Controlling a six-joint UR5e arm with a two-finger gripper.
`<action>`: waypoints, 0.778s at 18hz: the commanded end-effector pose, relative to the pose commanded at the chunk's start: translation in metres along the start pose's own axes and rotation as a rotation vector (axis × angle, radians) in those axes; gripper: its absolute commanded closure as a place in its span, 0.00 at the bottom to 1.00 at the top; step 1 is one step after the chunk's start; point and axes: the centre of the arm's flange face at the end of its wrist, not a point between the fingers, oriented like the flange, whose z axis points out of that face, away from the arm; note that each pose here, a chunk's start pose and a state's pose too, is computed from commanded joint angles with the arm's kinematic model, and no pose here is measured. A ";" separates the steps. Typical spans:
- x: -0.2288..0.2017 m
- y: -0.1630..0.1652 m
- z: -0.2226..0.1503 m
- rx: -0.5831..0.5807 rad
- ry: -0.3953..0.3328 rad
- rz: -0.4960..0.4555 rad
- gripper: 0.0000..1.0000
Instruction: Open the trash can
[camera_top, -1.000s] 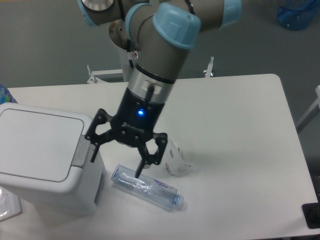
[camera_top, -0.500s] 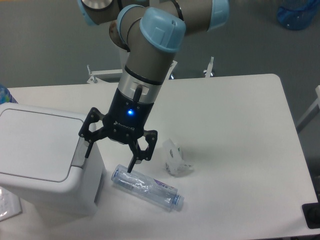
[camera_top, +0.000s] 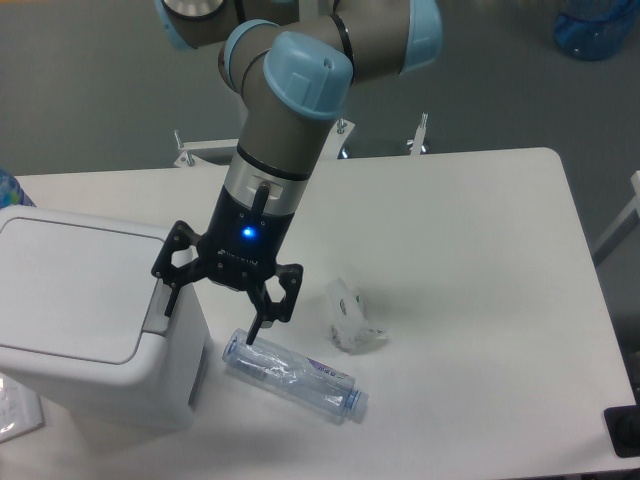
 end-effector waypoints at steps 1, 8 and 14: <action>0.001 0.000 0.001 -0.002 0.001 0.000 0.00; 0.000 0.001 0.001 -0.002 0.001 -0.003 0.00; 0.004 -0.007 -0.017 0.023 -0.009 0.003 0.00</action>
